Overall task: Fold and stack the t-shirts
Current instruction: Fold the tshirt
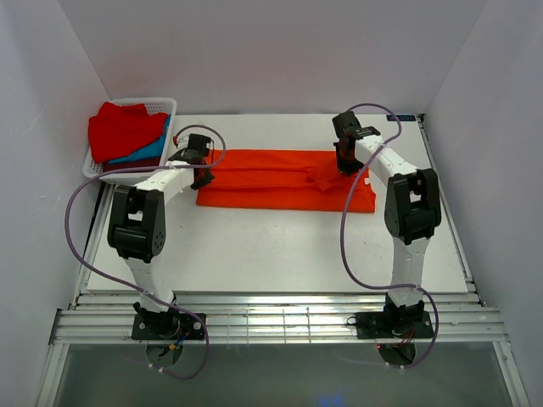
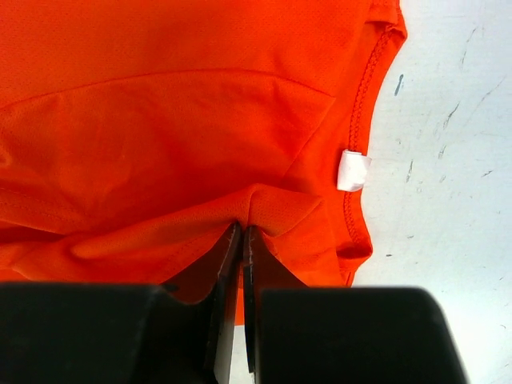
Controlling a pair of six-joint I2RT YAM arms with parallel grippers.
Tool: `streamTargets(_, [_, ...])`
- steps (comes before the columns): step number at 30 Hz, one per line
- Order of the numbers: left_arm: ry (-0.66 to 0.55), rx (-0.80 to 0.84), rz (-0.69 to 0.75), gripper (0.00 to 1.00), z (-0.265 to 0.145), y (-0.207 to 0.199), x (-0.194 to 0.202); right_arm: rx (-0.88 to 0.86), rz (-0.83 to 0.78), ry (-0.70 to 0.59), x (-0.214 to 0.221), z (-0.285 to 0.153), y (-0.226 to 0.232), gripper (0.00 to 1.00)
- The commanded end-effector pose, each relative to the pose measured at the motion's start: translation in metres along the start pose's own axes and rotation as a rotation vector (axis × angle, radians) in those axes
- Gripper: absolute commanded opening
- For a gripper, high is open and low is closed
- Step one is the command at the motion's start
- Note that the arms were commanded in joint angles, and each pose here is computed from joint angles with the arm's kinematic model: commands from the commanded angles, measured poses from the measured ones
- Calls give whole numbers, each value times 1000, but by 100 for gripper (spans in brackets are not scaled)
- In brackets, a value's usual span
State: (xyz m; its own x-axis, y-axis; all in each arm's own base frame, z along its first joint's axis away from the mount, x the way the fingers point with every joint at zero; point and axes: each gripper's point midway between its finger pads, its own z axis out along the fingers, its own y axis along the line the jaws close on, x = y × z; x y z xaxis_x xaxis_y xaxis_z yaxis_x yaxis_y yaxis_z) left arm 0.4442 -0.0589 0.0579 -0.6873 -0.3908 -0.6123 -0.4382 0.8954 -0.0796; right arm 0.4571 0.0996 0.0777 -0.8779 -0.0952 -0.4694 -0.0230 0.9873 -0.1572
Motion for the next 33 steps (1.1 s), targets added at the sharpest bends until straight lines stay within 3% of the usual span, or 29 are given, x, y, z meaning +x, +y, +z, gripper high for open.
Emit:
streamTargets(1, [-63, 31, -32, 0, -6, -8, -28, 2, 3, -26, -15, -5, -5, 8])
streamTargets(15, [-32, 24, -32, 0, 25, -8, -32, 5, 9, -9, -23, 12, -8, 8])
streamTargets(17, [-34, 17, -30, 12, 29, -8, -32, 10, 4, -8, -24, 17, -7, 15])
streamTargets(18, [-50, 7, -31, 34, 29, -7, -38, 19, 3, -17, -28, 20, -8, 20])
streamTargets(19, [-60, 1, -33, 48, 29, -7, -41, 26, 3, -28, -30, 20, -9, 27])
streamTargets(22, [-127, -7, -52, 77, 18, -8, -64, 62, 9, -104, -49, 9, -18, 35])
streamTargets(26, [-259, 34, -77, 80, -22, -20, -101, 69, 53, -273, -73, -36, -31, 44])
streamTargets(27, [-298, 59, -86, 80, -40, -25, -110, 43, 72, -351, -83, -67, -34, 46])
streamTargets(30, [-339, 143, -42, 79, -68, -57, -94, -43, 61, -389, -64, -87, -24, 58])
streamTargets(32, [-336, 197, 22, 74, -79, -90, -64, -92, 34, -354, -44, -85, -10, 57])
streamTargets(33, [-317, 212, 48, 71, -77, -102, -49, -130, 20, -338, -37, -86, -1, 47])
